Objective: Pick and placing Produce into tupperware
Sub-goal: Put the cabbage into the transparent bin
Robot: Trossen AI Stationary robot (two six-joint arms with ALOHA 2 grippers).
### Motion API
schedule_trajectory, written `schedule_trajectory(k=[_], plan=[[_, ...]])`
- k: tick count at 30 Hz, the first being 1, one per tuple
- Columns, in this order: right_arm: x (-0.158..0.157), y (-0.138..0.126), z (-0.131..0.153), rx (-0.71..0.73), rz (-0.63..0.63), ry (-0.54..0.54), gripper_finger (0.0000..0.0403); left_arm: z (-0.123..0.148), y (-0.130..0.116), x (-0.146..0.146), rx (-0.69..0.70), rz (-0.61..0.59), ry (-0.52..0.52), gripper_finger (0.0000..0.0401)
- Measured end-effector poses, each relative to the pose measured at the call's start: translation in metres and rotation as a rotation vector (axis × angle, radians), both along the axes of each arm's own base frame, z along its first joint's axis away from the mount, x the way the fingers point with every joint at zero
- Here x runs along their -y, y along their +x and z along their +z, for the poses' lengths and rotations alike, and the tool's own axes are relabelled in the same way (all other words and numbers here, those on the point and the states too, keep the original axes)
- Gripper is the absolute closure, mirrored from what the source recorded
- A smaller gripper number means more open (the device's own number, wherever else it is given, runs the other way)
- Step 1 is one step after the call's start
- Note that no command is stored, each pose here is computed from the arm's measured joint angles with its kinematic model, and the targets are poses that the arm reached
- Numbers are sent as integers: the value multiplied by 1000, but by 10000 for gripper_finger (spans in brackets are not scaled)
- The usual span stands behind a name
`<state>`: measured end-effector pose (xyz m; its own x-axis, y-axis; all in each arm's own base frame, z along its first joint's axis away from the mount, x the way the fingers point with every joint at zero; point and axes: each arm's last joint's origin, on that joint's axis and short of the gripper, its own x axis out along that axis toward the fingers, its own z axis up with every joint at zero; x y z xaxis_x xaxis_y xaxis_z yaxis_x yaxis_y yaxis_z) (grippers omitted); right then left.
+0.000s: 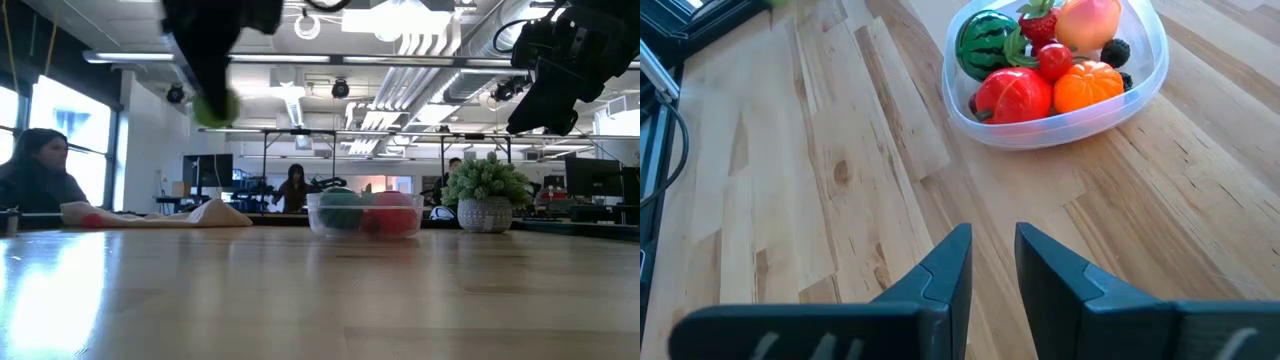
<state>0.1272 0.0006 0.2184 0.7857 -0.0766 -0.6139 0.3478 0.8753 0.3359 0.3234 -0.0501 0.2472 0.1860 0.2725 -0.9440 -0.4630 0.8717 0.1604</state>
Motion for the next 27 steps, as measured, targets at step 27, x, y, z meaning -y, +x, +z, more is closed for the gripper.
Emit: schedule_trajectory(k=[27], plan=[[0, 0, 0, -4, 0, 0, 331, -6, 99, -170, 335, 206, -119, 153]])
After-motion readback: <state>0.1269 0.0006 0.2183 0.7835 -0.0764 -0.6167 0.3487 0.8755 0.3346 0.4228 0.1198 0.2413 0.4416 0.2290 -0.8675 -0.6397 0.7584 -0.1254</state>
